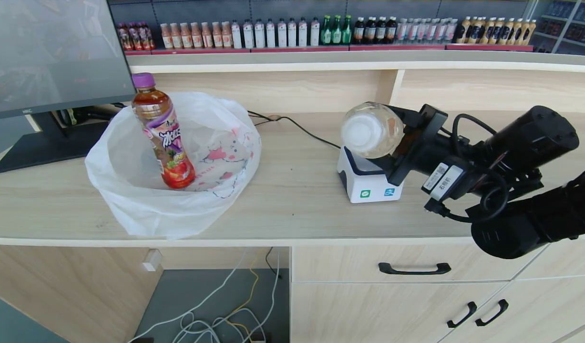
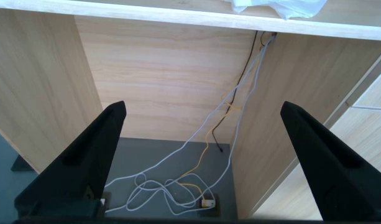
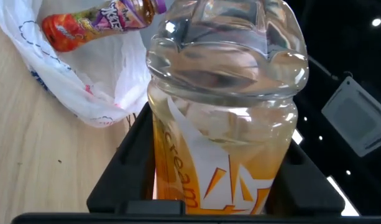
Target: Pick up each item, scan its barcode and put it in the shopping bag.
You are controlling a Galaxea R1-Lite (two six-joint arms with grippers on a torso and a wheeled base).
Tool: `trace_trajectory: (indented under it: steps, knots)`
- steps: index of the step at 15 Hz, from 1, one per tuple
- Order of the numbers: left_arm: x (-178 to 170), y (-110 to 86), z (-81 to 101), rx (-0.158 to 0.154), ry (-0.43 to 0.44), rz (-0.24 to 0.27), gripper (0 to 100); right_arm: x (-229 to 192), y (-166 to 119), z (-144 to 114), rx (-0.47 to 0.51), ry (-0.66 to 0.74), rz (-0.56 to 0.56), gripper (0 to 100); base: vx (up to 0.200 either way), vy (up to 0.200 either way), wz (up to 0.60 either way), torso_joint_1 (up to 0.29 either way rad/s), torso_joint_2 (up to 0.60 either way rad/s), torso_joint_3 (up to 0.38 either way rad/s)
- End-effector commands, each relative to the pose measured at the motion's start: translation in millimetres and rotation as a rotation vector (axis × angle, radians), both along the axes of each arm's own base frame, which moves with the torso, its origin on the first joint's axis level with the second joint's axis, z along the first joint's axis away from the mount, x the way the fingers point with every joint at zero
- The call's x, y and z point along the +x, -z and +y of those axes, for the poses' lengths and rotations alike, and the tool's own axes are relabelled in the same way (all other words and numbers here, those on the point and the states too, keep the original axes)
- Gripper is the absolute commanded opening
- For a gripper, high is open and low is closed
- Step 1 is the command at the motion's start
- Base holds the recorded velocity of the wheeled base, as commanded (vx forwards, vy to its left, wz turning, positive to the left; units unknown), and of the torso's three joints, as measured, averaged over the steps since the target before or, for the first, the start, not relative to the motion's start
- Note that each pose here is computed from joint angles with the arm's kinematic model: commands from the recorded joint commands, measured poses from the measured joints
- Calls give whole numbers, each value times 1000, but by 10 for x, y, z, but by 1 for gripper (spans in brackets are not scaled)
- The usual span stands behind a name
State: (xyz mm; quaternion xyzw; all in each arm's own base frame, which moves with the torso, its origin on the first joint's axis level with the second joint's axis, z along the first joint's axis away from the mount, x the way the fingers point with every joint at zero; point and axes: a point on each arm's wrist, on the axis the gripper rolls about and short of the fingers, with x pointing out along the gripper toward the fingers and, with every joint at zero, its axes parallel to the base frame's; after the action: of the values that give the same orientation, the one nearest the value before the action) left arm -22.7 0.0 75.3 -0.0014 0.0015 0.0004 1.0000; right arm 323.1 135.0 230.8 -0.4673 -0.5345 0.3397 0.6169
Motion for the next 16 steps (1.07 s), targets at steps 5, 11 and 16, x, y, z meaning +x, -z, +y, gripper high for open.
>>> trace_trajectory:
  steps: [5, 11, 16]
  knots:
    - [0, 0, 0, 0, 1, 0, 100, 19, 80, 5, -16, 1, 6, 0, 0, 0, 0, 0, 0, 0]
    - [0, 0, 0, 0, -1, 0, 100, 62, 143, 20, -22, 1, 22, 0, 0, 0, 0, 0, 0, 0]
    - [0, 0, 0, 0, -1, 0, 100, 63, 156, 21, -25, 0, 25, 0, 0, 0, 0, 0, 0, 0]
